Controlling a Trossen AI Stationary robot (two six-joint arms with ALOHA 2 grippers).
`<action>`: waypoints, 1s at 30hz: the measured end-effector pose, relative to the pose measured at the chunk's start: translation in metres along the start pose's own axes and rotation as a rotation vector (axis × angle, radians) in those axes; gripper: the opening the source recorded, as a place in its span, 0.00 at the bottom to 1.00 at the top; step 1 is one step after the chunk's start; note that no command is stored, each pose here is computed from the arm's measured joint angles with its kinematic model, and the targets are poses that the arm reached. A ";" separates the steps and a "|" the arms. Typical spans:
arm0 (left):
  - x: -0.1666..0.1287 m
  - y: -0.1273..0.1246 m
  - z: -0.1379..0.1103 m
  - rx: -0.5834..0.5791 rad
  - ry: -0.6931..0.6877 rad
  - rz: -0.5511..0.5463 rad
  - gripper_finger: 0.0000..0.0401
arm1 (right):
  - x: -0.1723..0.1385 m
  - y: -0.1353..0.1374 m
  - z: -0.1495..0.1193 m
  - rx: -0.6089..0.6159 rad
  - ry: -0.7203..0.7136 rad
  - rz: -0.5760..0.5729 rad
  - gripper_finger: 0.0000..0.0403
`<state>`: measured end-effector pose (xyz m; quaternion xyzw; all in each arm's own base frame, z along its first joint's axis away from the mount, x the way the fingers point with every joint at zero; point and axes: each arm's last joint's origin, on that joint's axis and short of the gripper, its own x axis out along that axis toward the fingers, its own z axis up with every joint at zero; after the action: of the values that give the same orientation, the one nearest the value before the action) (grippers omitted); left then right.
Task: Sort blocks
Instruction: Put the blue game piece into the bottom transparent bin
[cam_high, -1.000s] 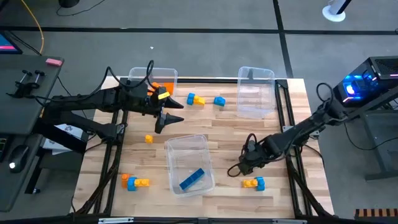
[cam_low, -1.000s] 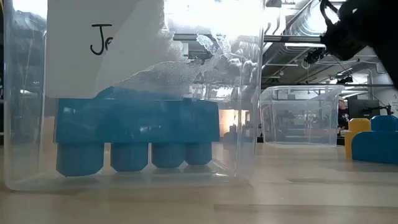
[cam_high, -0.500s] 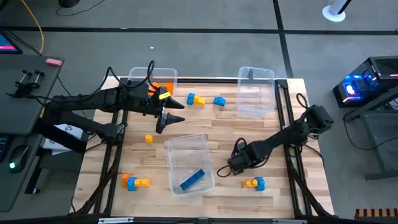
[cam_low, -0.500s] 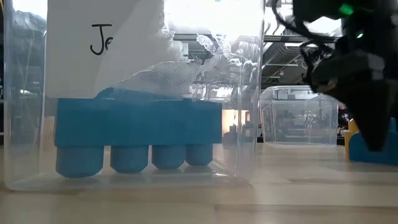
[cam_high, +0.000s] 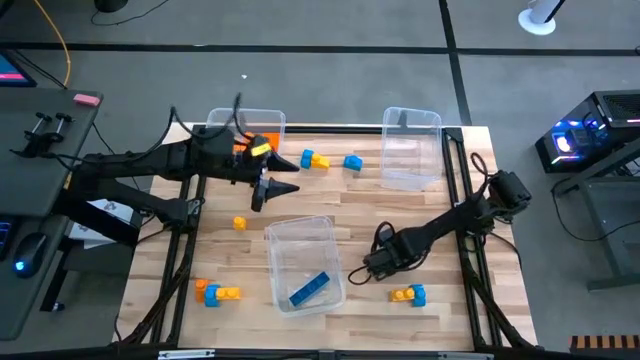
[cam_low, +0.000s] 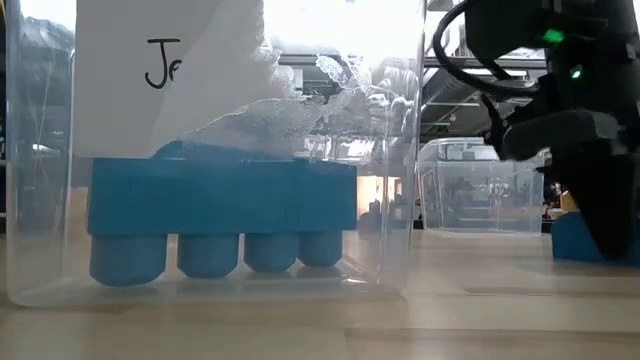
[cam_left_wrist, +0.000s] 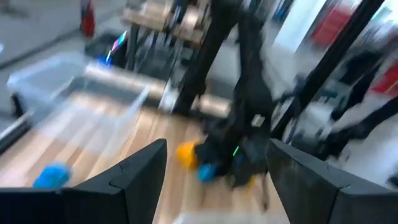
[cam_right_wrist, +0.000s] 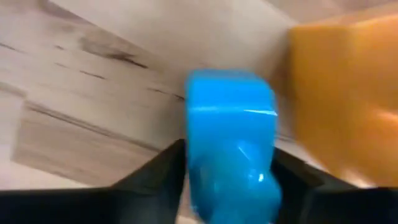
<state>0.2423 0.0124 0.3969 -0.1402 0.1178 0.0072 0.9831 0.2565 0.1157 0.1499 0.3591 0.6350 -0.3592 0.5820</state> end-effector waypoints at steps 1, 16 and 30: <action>-0.002 -0.002 0.005 -0.007 -0.050 -0.023 0.65 | -0.007 0.000 0.000 -0.018 -0.009 0.001 0.34; -0.035 -0.013 0.038 0.012 -0.373 -0.110 0.65 | -0.163 0.036 0.059 -0.470 -0.744 0.480 0.34; -0.033 -0.015 0.036 -0.063 -0.358 -0.131 0.65 | -0.174 0.055 0.088 -0.635 -0.800 0.760 0.47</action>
<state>0.2194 0.0085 0.4426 -0.1750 -0.0686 -0.0284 0.9818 0.3582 0.0594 0.3154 0.2073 0.2721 -0.0280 0.9393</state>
